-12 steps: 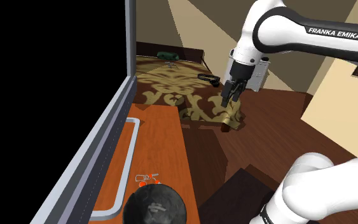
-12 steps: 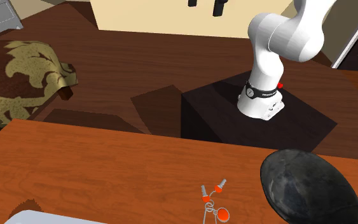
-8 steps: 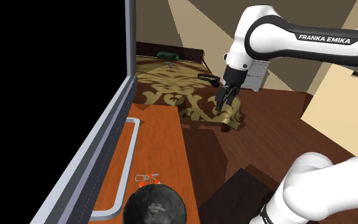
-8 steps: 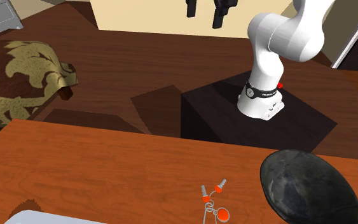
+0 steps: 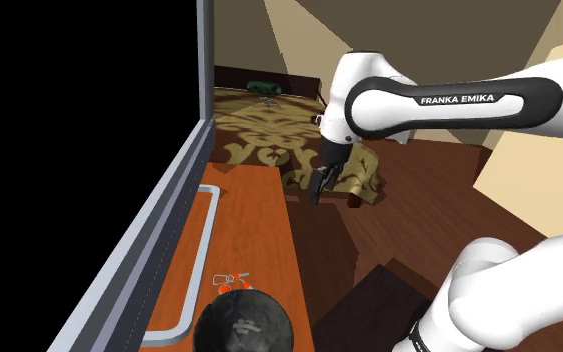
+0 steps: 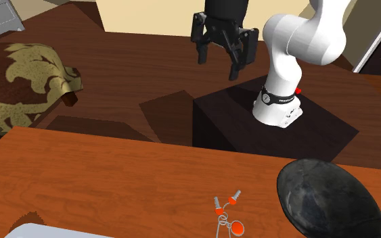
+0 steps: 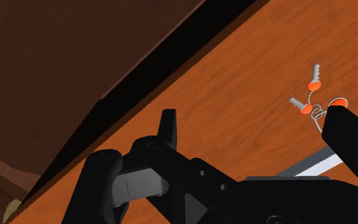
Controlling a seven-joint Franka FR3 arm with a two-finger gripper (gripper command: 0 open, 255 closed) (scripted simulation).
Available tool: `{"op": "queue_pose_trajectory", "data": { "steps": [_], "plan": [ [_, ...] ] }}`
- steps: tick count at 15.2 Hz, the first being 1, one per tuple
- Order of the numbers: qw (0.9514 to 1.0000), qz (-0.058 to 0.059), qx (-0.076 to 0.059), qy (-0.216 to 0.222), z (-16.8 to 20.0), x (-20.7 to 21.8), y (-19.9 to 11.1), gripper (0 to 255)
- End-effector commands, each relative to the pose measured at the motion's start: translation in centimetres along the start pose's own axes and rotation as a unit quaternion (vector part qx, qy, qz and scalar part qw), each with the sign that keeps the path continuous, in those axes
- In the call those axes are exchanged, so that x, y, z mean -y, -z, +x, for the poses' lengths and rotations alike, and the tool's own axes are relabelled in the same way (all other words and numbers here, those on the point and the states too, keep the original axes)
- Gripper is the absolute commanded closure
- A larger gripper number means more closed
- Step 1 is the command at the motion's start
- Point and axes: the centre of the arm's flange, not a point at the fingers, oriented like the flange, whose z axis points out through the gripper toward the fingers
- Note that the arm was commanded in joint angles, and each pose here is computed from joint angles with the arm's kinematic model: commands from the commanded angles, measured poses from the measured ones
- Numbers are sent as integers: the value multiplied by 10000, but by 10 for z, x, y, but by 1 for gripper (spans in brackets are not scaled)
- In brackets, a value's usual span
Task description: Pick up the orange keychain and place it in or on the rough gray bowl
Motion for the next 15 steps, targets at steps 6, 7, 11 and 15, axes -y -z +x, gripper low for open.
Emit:
{"op": "queue_pose_trajectory", "data": {
  "steps": [6,7,11,15],
  "plan": [
    [9985,14,49,541,32,51,-73,0],
    [9981,15,57,617,36,59,-83,0],
    [9957,23,89,923,51,90,-123,0],
    [9923,30,122,1229,64,121,-164,0]
  ]
}}
